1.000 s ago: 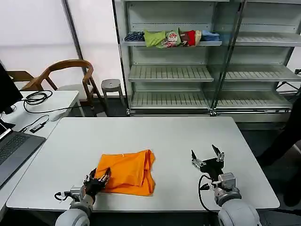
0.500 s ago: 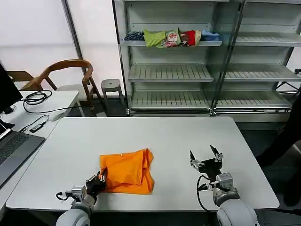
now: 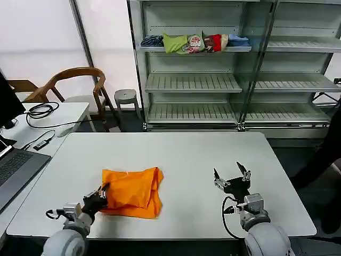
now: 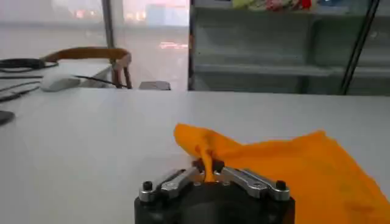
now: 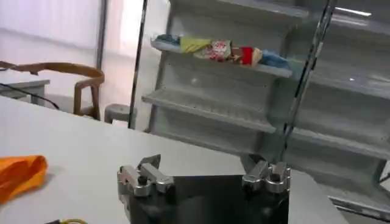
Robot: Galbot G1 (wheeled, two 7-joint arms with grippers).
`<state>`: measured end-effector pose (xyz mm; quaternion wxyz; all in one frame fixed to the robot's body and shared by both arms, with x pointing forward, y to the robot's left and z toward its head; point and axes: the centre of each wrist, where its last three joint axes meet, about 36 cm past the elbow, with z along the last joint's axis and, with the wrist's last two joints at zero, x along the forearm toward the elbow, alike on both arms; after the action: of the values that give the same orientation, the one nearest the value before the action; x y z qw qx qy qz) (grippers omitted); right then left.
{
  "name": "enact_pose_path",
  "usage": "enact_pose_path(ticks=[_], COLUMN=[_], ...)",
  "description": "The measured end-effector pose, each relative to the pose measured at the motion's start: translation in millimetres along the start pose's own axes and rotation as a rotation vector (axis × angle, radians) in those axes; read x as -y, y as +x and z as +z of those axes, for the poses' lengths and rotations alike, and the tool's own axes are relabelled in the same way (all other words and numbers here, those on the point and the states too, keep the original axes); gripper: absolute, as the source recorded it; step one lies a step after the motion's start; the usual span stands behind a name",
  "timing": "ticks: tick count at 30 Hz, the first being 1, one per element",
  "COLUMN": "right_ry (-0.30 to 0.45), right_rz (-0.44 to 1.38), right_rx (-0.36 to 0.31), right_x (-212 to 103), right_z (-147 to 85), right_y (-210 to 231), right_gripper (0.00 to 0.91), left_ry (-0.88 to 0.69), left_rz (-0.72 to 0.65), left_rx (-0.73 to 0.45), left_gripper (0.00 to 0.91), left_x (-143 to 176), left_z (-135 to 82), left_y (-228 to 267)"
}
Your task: Fold and organize the clothes.
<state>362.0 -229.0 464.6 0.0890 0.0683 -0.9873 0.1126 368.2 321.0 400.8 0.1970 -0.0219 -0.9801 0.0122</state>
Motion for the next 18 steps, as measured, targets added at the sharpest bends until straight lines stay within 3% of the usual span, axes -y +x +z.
enact_pose_path(ticks=[10, 18], right_ry=[-0.008, -0.012], right_rz=[-0.026, -0.029], right_rx=[0.021, 0.033], right_x=[-4, -4], right_z=[-4, -5], right_y=[-8, -9], right_gripper=[0.907, 0.907], left_ry=[-0.047, -0.129], left_rz=[-0.109, -0.179], left_rx=[0.019, 0.055], left_gripper=[0.02, 0.02], left_x=[-85, -137], left_z=[-37, -83], left_y=[25, 53])
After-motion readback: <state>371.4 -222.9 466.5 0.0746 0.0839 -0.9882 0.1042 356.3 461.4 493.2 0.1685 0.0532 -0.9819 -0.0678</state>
